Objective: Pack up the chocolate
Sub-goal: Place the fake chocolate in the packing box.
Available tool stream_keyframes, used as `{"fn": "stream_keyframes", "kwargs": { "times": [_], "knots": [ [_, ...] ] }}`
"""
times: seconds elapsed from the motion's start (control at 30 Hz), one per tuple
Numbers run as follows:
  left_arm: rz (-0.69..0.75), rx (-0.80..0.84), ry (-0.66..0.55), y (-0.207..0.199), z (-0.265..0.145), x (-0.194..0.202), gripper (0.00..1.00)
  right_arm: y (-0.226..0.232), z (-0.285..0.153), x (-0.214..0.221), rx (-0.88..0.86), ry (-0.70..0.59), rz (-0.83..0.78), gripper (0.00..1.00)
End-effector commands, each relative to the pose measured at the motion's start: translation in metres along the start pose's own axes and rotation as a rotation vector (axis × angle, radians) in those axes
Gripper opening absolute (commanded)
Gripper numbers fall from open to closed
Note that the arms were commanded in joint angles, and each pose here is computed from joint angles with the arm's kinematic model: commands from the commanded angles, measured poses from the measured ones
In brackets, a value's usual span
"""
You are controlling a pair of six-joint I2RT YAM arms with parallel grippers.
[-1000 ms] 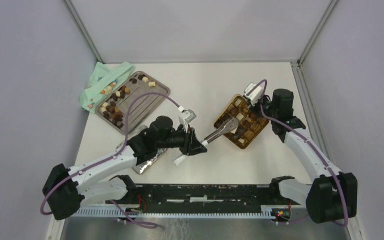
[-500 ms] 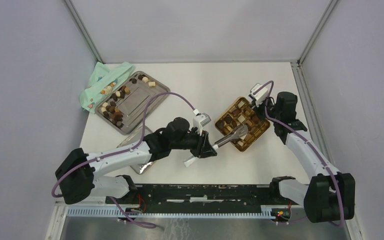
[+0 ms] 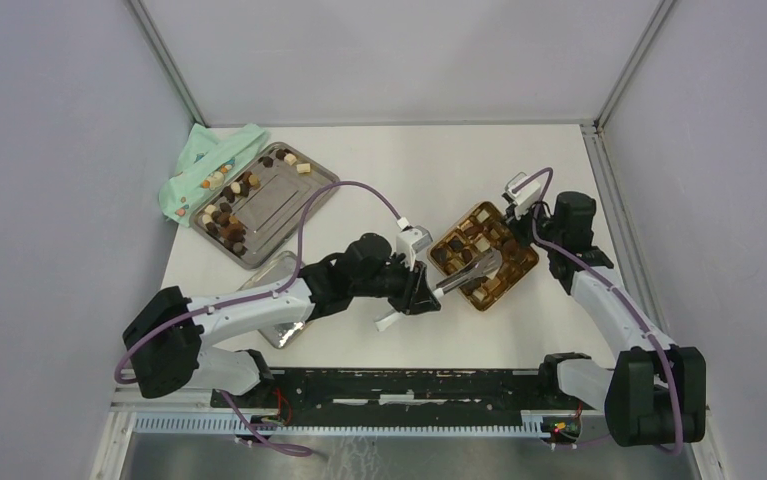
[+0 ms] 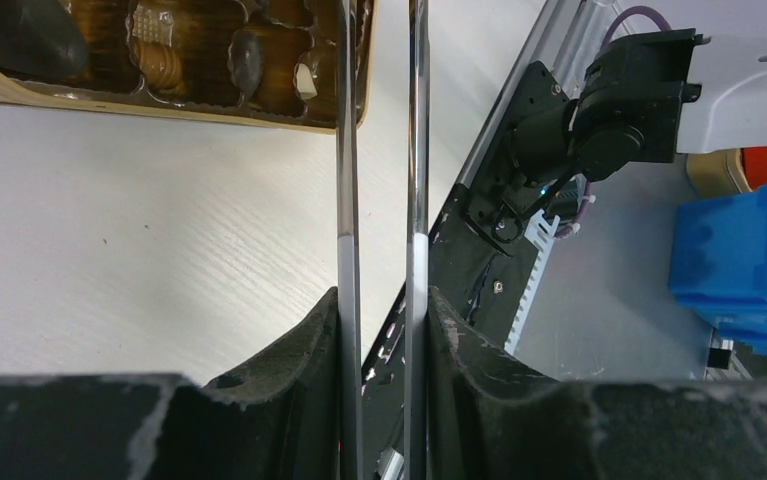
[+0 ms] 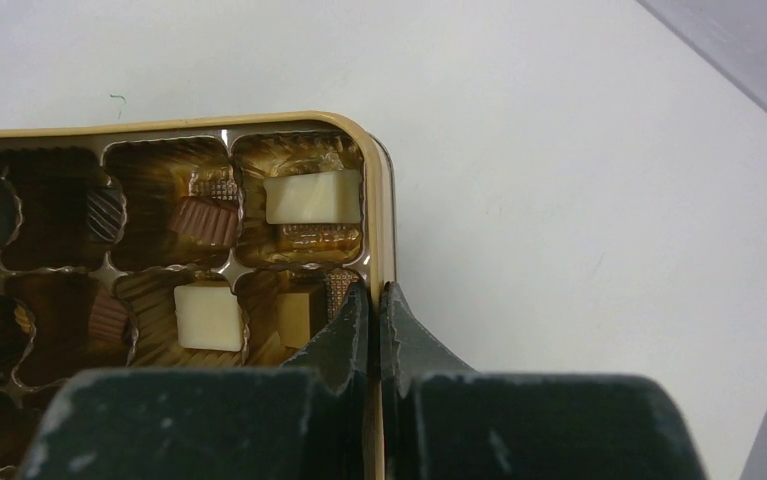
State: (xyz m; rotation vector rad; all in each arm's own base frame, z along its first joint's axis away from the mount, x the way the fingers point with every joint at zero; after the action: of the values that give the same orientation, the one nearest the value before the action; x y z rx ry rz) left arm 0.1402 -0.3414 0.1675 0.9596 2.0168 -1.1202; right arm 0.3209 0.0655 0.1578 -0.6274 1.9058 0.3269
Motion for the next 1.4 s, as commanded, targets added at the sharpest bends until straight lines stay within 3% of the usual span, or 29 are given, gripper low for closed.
{"fn": "stream_keyframes", "kwargs": {
  "times": [0.0, 0.5, 1.37],
  "knots": [
    [0.088, -0.001, -0.098, -0.008, -0.003, -0.033, 0.02, -0.004, -0.007, -0.038, 0.02, -0.149, -0.045, 0.0],
    [0.129, -0.189, 0.061, 0.007, 0.023, -0.014, 0.02, -0.014, 0.012, 0.001, 0.064, -0.045, 0.096, 0.0],
    [0.167, -0.171, 0.117, -0.005, 0.037, -0.006, 0.04, -0.021, 0.026, 0.032, 0.058, 0.06, 0.179, 0.09]
  ]
}}
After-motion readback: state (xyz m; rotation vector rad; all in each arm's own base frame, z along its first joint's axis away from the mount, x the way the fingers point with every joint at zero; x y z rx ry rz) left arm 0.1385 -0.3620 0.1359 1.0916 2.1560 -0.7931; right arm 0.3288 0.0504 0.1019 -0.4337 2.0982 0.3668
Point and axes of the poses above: each gripper's point midway between its finger pads, its own z axis out along the fingers, its own y axis along the line the jaws close on, x = y × z, the point moved 3 cm from there along -z, back along the fingers, and after that the axes turned 10 degrees about z, right-handed, at the moved point
